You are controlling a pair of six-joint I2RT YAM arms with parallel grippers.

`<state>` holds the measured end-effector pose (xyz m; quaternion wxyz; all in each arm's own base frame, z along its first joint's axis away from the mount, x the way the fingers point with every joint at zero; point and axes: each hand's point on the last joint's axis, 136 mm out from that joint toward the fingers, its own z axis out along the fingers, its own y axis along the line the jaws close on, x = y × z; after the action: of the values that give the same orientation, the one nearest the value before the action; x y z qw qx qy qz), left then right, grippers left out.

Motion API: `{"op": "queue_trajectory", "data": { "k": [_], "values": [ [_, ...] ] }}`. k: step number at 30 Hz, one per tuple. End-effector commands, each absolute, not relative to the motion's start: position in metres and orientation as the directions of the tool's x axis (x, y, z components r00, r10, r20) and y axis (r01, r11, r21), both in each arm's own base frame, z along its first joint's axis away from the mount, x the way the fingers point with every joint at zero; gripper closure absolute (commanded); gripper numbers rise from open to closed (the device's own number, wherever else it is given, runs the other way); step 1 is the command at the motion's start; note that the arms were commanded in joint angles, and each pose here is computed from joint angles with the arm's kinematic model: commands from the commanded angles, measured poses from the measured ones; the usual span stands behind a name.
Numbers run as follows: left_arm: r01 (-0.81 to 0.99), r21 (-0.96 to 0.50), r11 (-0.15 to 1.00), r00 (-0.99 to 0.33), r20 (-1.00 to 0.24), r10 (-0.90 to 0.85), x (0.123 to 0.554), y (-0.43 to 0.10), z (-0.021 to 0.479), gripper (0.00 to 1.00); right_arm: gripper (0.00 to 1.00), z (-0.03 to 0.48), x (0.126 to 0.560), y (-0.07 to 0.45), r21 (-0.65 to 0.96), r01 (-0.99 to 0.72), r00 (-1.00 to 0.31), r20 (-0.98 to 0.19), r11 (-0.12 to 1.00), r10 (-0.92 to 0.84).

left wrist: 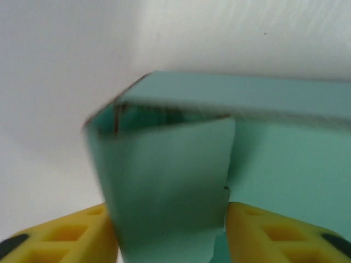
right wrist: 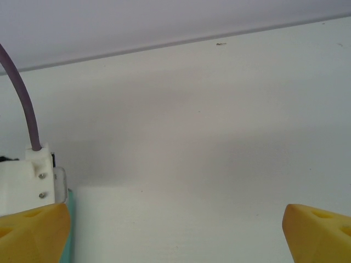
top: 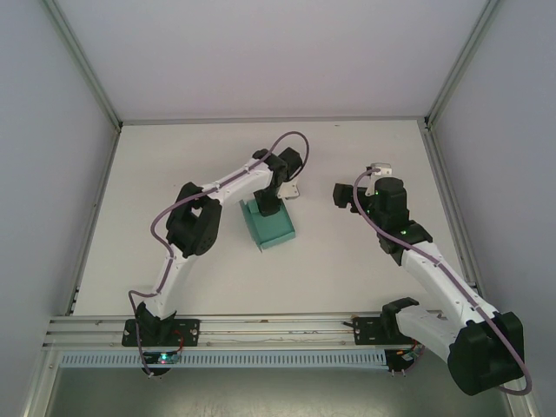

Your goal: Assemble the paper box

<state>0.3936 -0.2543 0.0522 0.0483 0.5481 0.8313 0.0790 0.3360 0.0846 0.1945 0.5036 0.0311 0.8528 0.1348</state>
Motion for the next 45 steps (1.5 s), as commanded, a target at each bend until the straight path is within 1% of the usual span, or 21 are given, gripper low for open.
{"op": "queue_trajectory", "data": {
  "k": [1,5,8,9,10,11,12,14,15,18,20,21,23,25,27,29,31,33,35,39,45],
  "values": [
    [0.922,0.192,0.335,-0.343,0.005,0.939,0.391,-0.252,0.086,0.41,0.02,0.191,0.335,0.087,0.271,-0.102,-0.501,-0.845,0.957,0.186],
    [0.931,0.165,0.325,-0.326,-0.017,0.945,0.385,-0.255,0.093,0.34,0.01,0.189,0.336,0.089,0.274,-0.116,-0.505,-0.844,0.955,0.18],
    [0.927,0.164,0.337,-0.335,-0.04,0.941,0.385,-0.258,0.096,0.29,0.02,0.188,0.336,0.09,0.273,-0.125,-0.509,-0.843,0.954,0.174],
    [0.924,0.163,0.346,-0.341,-0.057,0.938,0.385,-0.26,0.099,0.2,0.02,0.188,0.337,0.092,0.268,-0.14,-0.509,-0.845,0.953,0.163],
    [0.922,0.156,0.353,-0.343,-0.086,0.935,0.385,-0.263,0.104,0.14,0.01,0.188,0.337,0.094,0.262,-0.158,-0.51,-0.848,0.952,0.148],
    [0.922,0.149,0.357,-0.341,-0.122,0.932,0.384,-0.268,0.111,0.09,0.02,0.187,0.339,0.096,0.253,-0.174,-0.512,-0.849,0.952,0.132],
    [0.917,0.151,0.369,-0.342,-0.179,0.922,0.385,-0.275,0.123,0.0,0.01,0.187,0.341,0.1,0.241,-0.2,-0.518,-0.849,0.95,0.106],
    [0.894,0.177,0.411,-0.343,-0.317,0.884,0.39,-0.287,0.151,0.0,0.02,0.186,0.347,0.11,0.224,-0.262,-0.527,-0.848,0.939,0.055],
    [0.875,0.194,0.444,-0.339,-0.409,0.847,0.394,-0.293,0.172,0.0,0.02,0.185,0.351,0.117,0.221,-0.301,-0.534,-0.845,0.928,0.028],
    [0.795,0.2,0.573,-0.321,-0.663,0.676,0.399,-0.302,0.24,0.0,0.02,0.186,0.369,0.134,0.228,-0.373,-0.536,-0.844,0.899,-0.008],
    [0.709,0.179,0.682,-0.309,-0.791,0.529,0.402,-0.291,0.281,0.0,0.02,0.191,0.382,0.149,0.237,-0.437,-0.515,-0.857,0.868,-0.025],
    [0.637,0.144,0.758,-0.331,-0.836,0.437,0.403,-0.277,0.296,0.0,0.02,0.195,0.389,0.16,0.242,-0.491,-0.5,-0.865,0.837,-0.043],
    [0.469,0.061,0.881,-0.379,-0.887,0.263,0.407,-0.239,0.313,0.0,0.02,0.2,0.396,0.186,0.244,-0.612,-0.475,-0.874,0.752,-0.104],
    [0.329,-0.04,0.944,-0.453,-0.883,0.12,0.402,-0.196,0.306,0.0,0.02,0.198,0.402,0.216,0.224,-0.733,-0.442,-0.875,0.643,-0.2],
    [0.202,-0.109,0.973,-0.521,-0.853,0.013,0.395,-0.157,0.278,0.0,0.02,0.193,0.405,0.244,0.201,-0.836,-0.402,-0.858,0.511,-0.319],
    [0.071,-0.172,0.983,-0.58,-0.809,-0.099,0.384,-0.12,0.247,0.0,0.04,0.175,0.403,0.266,0.19,-0.905,-0.362,-0.814,0.382,-0.454],
    [-0.026,-0.208,0.978,-0.634,-0.753,-0.177,0.37,-0.092,0.216,0.0,0.07,0.155,0.4,0.279,0.17,-0.945,-0.306,-0.758,0.278,-0.577],
    [-0.109,-0.217,0.97,-0.666,-0.709,-0.233,0.355,-0.07,0.191,0.0,0.08,0.135,0.393,0.29,0.152,-0.974,-0.224,-0.693,0.165,-0.685],
    [-0.154,-0.224,0.963,-0.681,-0.682,-0.267,0.343,-0.058,0.174,0.0,0.08,0.119,0.39,0.3,0.147,-0.985,-0.167,-0.636,0.094,-0.753],
    [-0.187,-0.232,0.955,-0.686,-0.665,-0.296,0.332,-0.05,0.16,0.0,0.11,0.096,0.4,0.312,0.156,-0.985,-0.149,-0.557,0.073,-0.817],
    [-0.169,-0.247,0.954,-0.695,-0.656,-0.293,0.333,-0.054,0.159,0.0,0.17,0.072,0.414,0.32,0.184,-0.977,-0.184,-0.489,0.105,-0.853]
  ]
}}
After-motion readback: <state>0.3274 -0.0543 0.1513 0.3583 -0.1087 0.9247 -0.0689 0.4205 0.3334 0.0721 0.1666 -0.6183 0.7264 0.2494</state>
